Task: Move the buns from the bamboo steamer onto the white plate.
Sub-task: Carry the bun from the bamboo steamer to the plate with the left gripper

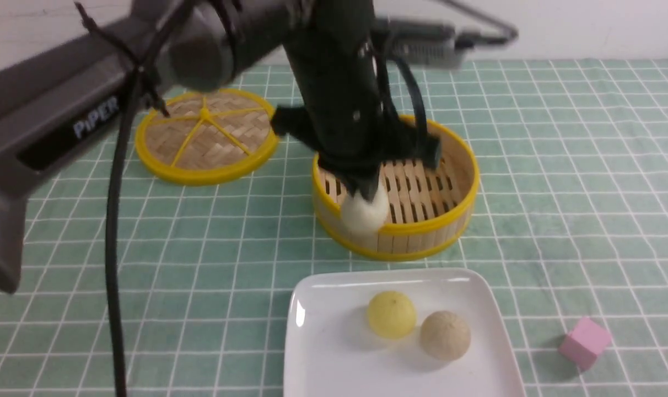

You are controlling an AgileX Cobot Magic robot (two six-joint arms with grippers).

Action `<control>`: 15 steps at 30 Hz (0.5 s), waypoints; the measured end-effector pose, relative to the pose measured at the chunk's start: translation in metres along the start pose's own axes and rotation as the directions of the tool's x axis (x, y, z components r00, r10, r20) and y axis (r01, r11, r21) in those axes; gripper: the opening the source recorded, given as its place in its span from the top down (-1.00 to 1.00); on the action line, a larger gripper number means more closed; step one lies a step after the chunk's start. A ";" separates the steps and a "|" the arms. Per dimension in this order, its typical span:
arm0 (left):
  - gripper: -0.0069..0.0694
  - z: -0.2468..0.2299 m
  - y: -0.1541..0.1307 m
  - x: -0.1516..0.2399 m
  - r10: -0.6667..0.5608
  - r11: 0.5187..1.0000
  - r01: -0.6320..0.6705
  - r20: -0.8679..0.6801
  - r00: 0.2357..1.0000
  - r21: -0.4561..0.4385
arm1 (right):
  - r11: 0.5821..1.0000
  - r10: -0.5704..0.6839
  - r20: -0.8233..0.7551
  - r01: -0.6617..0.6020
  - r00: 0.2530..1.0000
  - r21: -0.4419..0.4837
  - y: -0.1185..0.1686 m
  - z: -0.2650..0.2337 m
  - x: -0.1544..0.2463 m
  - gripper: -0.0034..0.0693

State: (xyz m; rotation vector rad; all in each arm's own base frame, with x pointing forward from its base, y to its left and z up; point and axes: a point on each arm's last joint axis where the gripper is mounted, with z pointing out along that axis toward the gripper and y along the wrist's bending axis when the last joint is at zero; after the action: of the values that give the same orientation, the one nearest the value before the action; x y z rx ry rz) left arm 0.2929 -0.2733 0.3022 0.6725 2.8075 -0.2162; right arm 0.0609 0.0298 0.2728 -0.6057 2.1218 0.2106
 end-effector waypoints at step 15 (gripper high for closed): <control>0.73 0.085 0.000 0.058 -0.144 0.988 0.139 -0.077 0.987 -0.065 | 1.000 0.002 0.001 -0.002 1.000 0.000 0.000 0.000 0.000 0.62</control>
State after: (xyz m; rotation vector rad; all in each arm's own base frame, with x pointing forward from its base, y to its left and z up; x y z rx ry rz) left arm 0.2600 -0.2655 0.2053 0.4789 2.9303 -0.1327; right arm 0.0609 0.0299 0.2729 -0.6034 2.1216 0.2121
